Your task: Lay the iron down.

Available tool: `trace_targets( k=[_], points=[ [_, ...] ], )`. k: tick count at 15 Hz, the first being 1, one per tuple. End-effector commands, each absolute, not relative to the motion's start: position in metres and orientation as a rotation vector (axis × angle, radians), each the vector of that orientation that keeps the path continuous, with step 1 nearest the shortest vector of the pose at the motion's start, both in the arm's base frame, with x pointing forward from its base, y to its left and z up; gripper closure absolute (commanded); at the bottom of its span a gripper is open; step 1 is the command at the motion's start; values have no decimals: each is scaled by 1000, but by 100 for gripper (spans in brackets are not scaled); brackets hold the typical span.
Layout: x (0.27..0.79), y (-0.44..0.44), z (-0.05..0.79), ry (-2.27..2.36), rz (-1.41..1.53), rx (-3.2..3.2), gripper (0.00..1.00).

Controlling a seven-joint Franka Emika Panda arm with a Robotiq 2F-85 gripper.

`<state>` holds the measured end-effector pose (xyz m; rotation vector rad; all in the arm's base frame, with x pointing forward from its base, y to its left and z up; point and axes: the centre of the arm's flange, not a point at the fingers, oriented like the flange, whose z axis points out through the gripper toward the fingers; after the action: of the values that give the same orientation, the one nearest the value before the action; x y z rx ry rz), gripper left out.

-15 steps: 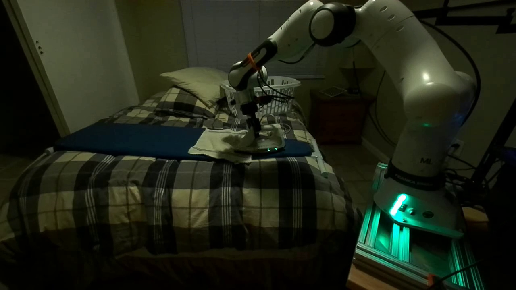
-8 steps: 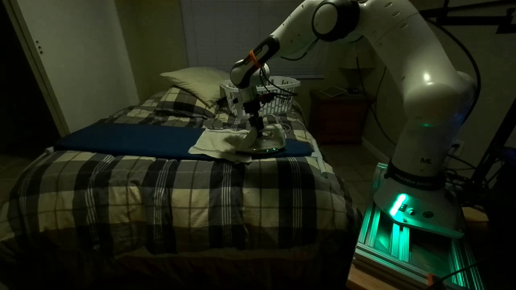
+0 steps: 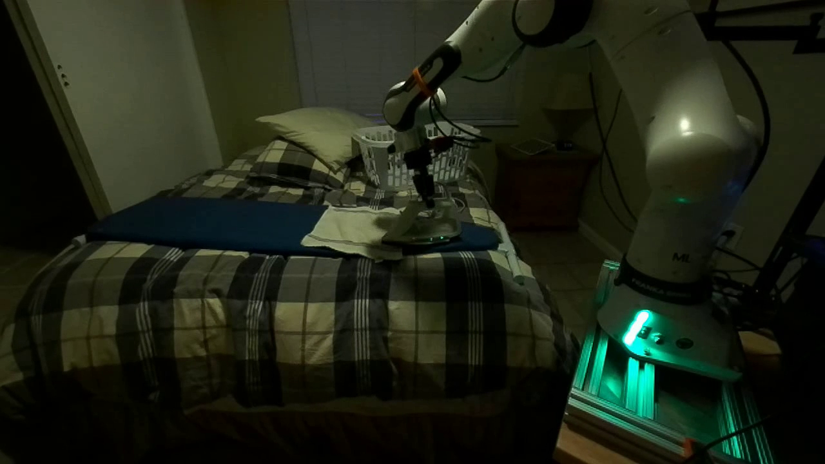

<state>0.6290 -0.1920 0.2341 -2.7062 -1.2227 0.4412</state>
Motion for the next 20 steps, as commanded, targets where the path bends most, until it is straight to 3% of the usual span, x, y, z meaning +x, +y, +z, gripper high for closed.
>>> trace_targets(
  k=[1, 2, 7, 20],
  points=[
    [600, -195, 245, -1240, 426, -2778, 35],
    [598, -193, 251, -1257, 391, -2786, 34],
    [596, -171, 295, -1329, 179, -2909, 2],
    [612, -120, 348, -1231, 60, -2969, 0]
  ],
)
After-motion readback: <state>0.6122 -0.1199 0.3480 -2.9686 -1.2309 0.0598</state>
